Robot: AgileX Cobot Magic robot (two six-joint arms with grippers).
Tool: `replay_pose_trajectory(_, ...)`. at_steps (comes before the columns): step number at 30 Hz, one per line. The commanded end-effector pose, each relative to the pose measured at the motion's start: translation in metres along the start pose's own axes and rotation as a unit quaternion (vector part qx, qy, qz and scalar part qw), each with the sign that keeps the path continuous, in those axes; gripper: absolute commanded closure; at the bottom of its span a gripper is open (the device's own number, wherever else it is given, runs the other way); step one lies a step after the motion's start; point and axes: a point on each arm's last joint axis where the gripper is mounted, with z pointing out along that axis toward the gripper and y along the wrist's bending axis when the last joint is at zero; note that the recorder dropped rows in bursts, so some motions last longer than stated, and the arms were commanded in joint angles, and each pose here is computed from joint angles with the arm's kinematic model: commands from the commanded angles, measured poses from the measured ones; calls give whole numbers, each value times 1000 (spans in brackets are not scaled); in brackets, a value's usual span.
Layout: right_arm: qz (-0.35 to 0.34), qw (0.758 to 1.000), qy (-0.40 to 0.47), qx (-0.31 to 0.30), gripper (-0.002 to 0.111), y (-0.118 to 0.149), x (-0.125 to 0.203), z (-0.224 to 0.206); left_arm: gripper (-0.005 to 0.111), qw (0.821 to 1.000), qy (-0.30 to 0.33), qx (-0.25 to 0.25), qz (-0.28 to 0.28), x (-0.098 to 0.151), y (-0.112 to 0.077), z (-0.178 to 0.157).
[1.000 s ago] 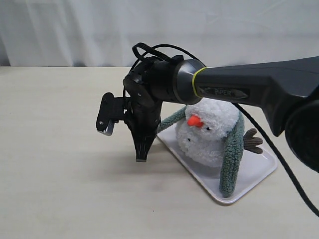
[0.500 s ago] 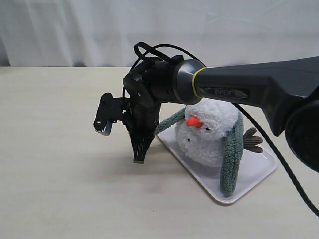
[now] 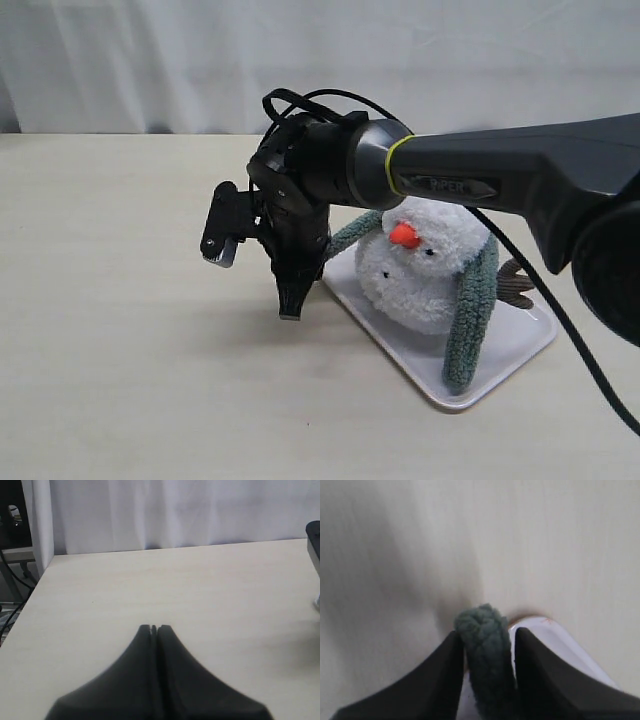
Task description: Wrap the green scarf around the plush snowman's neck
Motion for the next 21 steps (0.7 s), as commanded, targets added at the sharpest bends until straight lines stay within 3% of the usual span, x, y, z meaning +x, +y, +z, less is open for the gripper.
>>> replay_pose_trajectory(1, 9, 999, 27, -14, 60, 2, 5, -5, 107, 1000, -3, 0, -2, 0, 0, 0)
replay_pose_trajectory(12, 48, 997, 57, -33, 57, -2, 20, -48, 107, 1000, -3, 0, -2, 0, 0, 0)
replay_pose_trajectory(16, 133, 990, 40, -7, 57, -11, 25, -76, 107, 1000, -3, 0, -2, 0, 0, 0)
replay_pose_trajectory(18, 217, 975, -8, 38, 60, -26, 32, -102, 107, 1000, -3, 0, -2, 0, 0, 0)
replay_pose_trajectory(21, 302, 951, -41, 55, 67, -40, 52, -126, 107, 1000, -3, 0, -2, 0, 0, 0)
